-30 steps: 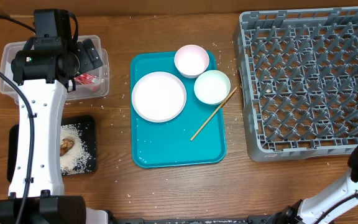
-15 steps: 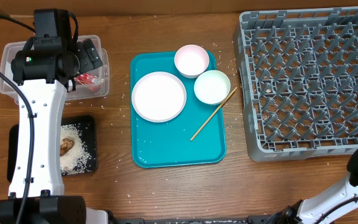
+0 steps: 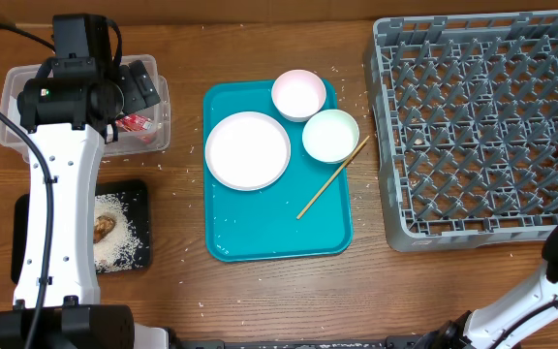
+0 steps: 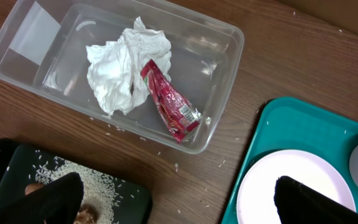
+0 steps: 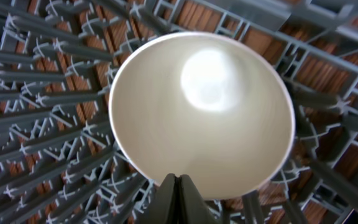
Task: Sort waste into correct bins and load items into the dishwasher
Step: 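Lower the cup upside down into the rack and open the right gripper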
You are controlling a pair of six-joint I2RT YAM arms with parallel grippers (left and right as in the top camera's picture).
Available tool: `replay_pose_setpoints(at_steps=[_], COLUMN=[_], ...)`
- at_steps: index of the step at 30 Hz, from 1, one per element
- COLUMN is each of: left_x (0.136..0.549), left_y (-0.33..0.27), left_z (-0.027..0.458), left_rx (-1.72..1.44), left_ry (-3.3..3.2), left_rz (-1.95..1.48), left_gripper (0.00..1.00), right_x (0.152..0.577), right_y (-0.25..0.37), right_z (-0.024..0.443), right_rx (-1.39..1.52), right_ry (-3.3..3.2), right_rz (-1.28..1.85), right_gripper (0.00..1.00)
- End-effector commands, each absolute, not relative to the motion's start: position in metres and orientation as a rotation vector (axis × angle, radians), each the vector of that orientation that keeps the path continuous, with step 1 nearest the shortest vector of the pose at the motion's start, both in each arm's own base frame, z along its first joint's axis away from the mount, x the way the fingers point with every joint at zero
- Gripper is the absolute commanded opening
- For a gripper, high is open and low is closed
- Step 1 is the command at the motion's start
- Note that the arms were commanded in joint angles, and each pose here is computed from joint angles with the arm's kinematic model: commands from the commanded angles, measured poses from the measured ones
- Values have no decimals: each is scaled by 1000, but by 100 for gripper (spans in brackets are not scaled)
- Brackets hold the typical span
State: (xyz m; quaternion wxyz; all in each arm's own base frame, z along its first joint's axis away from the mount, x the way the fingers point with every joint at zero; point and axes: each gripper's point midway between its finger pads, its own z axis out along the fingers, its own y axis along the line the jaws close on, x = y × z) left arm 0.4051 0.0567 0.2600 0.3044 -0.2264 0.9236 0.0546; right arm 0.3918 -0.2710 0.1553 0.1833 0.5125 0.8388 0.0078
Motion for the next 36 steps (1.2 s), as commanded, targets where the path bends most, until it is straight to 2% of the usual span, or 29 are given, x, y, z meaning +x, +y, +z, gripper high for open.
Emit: replay_pose_setpoints(at_steps=[1,7,17,28,36], left_x=[406,406,406,406,406], left_y=[57,57,57,57,57], left_z=[267,267,267,267,267], left_rx=[-611,-611,-611,-611,-611], left_ry=[2424,2425,2424,2424,2424], left_rz=[132,132,132,132,132], left_gripper=[100,100,100,100,100], right_x=[396,393,389,407,408], right_y=[-264,-250,-262,-276,-288], right_z=[161,167,169,246,194], right_rx=[1425,1422,1430,1264,1343], right_ry=[2366,2387,2369,2166,2254], right_rz=[69,152,49,3,-51], right_gripper=[4,4,4,5,5])
